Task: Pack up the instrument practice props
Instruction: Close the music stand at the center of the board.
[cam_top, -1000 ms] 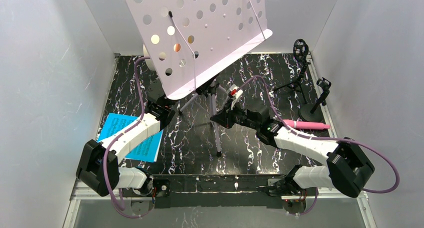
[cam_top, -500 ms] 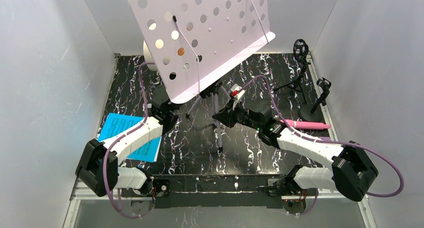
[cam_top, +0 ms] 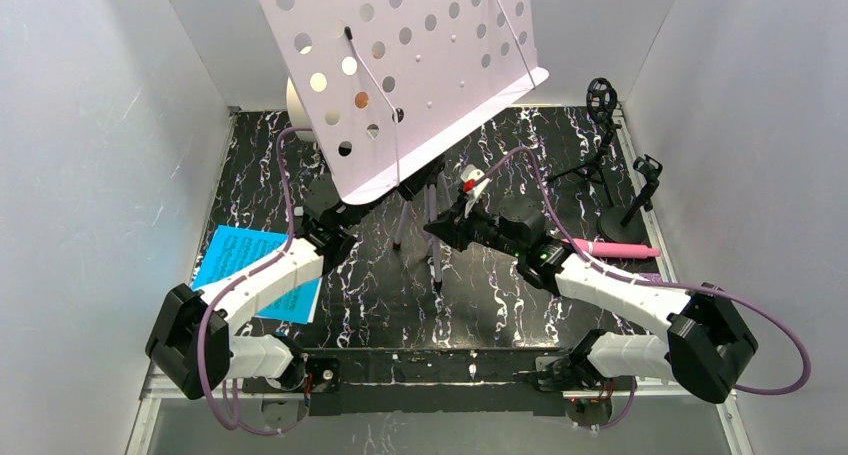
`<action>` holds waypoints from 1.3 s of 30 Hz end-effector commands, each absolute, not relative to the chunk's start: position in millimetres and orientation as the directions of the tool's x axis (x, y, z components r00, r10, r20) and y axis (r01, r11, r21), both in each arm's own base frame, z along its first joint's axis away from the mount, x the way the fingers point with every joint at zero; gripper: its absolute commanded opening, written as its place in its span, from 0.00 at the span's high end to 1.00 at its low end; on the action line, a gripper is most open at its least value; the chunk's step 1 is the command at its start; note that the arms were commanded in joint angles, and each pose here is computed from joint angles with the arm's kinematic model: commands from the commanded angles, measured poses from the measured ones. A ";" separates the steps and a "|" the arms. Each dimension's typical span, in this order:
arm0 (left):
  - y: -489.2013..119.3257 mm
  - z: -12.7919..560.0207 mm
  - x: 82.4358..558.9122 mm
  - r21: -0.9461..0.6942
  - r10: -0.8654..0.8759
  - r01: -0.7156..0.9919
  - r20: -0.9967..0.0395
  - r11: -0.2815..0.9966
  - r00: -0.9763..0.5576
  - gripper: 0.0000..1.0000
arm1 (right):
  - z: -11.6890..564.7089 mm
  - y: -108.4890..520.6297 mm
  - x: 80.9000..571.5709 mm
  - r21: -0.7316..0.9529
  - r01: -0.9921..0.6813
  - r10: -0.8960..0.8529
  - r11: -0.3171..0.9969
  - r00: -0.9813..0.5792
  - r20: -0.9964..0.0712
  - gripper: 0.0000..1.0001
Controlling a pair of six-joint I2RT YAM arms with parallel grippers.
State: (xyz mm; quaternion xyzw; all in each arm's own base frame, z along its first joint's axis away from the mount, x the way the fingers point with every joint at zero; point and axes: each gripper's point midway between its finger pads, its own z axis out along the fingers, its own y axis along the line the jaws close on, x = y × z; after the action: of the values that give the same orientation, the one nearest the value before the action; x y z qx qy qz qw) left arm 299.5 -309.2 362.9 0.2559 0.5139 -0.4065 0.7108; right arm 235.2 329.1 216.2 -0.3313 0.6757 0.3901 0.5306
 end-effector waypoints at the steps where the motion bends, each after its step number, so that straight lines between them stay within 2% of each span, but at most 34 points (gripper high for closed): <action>1: -314.8 403.6 262.9 -0.050 -0.401 0.898 -0.904 0.437 0.145 1.00 | 381.2 317.0 247.2 0.055 -0.858 0.332 0.510 0.138 -0.933 0.99; 5: -320.0 383.7 256.8 -0.052 -0.369 0.904 -0.922 0.424 0.120 1.00 | 363.2 319.2 247.2 0.077 -0.862 0.325 0.502 0.105 -0.940 0.99; 10: -302.7 357.7 257.7 -0.068 -0.341 0.865 -0.932 0.497 0.123 1.00 | 323.6 321.7 248.1 0.116 -0.859 0.275 0.499 0.031 -0.961 0.96; 12: -296.1 357.3 257.7 -0.064 -0.341 0.851 -0.930 0.522 0.139 1.00 | 305.7 321.0 248.7 0.129 -0.852 0.248 0.508 0.001 -0.969 0.81; 14: -293.6 358.1 257.2 -0.062 -0.341 0.846 -0.929 0.530 0.145 1.00 | 295.9 319.0 249.0 0.135 -0.845 0.235 0.517 -0.012 -0.972 0.57; 15: -293.5 358.1 257.6 -0.065 -0.341 0.845 -0.929 0.532 0.143 1.00 | 293.1 318.4 249.1 0.137 -0.843 0.232 0.521 -0.015 -0.973 0.50; 16: -293.8 358.3 258.2 -0.065 -0.341 0.845 -0.929 0.532 0.143 1.00 | 291.9 317.9 249.1 0.138 -0.841 0.231 0.523 -0.016 -0.973 0.39; 19: -295.4 360.0 260.7 -0.070 -0.341 0.843 -0.930 0.533 0.138 1.00 | 292.7 318.4 250.1 0.138 -0.840 0.231 0.524 -0.016 -0.973 0.35; 21: -295.5 361.5 262.2 -0.076 -0.345 0.840 -0.929 0.537 0.136 1.00 | 294.3 319.7 250.4 0.137 -0.843 0.231 0.521 -0.016 -0.973 0.36; 25: -295.7 365.9 264.0 -0.074 -0.348 0.837 -0.926 0.542 0.143 1.00 | 293.3 323.3 248.2 0.139 -0.854 0.228 0.501 -0.025 -0.973 0.58; 29: -293.8 377.2 264.8 -0.070 -0.362 0.832 -0.918 0.550 0.163 0.87 | 287.5 324.0 247.7 0.142 -0.855 0.219 0.499 -0.035 -0.975 0.84; 32: -291.8 387.3 264.3 -0.058 -0.371 0.829 -0.910 0.556 0.185 0.75 | 282.8 324.1 246.2 0.144 -0.857 0.209 0.495 -0.043 -0.977 0.98; 35: -288.2 400.2 264.0 -0.045 -0.383 0.823 -0.898 0.567 0.215 0.62 | 278.4 323.6 245.4 0.144 -0.857 0.199 0.494 -0.049 -0.979 0.99; 39: -285.9 415.7 261.6 -0.015 -0.390 0.820 -0.885 0.572 0.256 0.54 | 275.4 322.8 244.6 0.142 -0.857 0.193 0.495 -0.051 -0.980 0.99</action>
State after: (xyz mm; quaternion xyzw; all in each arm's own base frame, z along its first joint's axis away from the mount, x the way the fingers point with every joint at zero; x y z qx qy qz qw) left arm 272.6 -293.7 369.0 0.2393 0.5116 -0.3949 0.7246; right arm 237.7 328.4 255.0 -0.3108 0.6098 0.4122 0.6013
